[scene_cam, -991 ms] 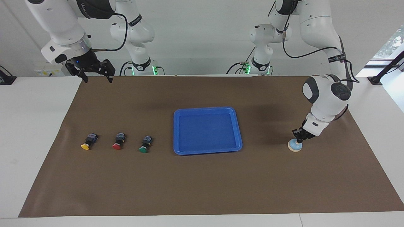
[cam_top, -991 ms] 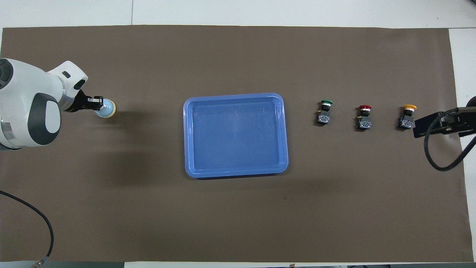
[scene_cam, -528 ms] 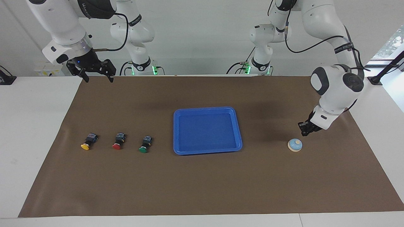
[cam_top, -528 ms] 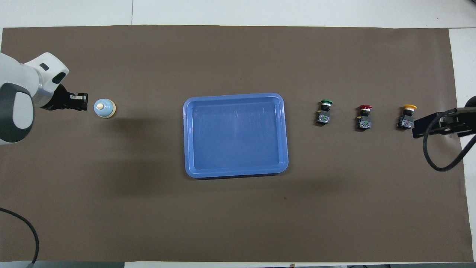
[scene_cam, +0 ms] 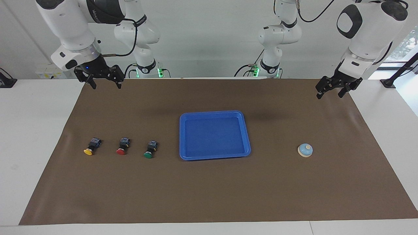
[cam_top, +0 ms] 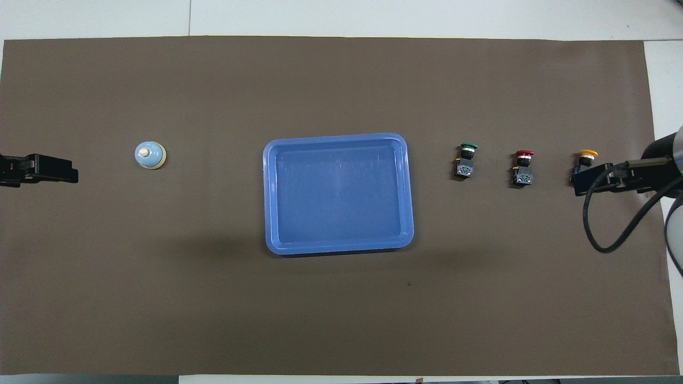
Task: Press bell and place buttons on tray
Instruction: 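Reach the right gripper to the green-capped button and grasp it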
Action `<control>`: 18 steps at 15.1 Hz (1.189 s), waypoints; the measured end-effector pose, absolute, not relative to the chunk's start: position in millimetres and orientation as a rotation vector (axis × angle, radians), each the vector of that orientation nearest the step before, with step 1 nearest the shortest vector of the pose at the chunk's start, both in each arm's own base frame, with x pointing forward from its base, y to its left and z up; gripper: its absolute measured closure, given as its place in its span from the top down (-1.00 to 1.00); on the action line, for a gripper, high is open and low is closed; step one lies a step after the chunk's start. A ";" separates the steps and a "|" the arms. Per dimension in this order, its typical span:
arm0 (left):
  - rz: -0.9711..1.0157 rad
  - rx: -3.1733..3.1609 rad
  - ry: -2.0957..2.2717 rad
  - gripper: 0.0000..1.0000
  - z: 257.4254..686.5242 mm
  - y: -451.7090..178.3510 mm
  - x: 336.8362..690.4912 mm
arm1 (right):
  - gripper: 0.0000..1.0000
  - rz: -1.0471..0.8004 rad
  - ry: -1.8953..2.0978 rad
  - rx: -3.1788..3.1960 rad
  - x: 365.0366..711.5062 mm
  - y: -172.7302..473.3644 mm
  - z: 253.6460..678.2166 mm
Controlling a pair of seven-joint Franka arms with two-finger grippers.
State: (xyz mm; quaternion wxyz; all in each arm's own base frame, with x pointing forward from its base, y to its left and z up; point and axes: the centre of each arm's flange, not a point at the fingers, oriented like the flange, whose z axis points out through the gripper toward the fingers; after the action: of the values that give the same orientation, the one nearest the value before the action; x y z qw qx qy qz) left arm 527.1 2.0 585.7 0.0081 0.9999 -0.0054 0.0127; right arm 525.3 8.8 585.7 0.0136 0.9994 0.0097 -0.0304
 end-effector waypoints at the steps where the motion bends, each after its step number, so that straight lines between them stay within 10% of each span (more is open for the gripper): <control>1: 0.002 3.125 -0.024 1.00 589.3 -0.5 520.9 | 1.00 -0.071 0.030 3.112 525.2 15.0 575.3; 18: -0.121 3.121 -0.098 1.00 593.7 -20.8 538.3 | 1.00 0.164 -0.214 3.161 587.6 93.2 326.2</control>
State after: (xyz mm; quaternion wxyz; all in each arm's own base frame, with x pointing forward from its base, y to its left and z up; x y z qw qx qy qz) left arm 538.3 -20.8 593.7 0.0084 0.9987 -0.0314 -0.0387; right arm 587.6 93.2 326.2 -0.0154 0.9963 -0.0674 0.0518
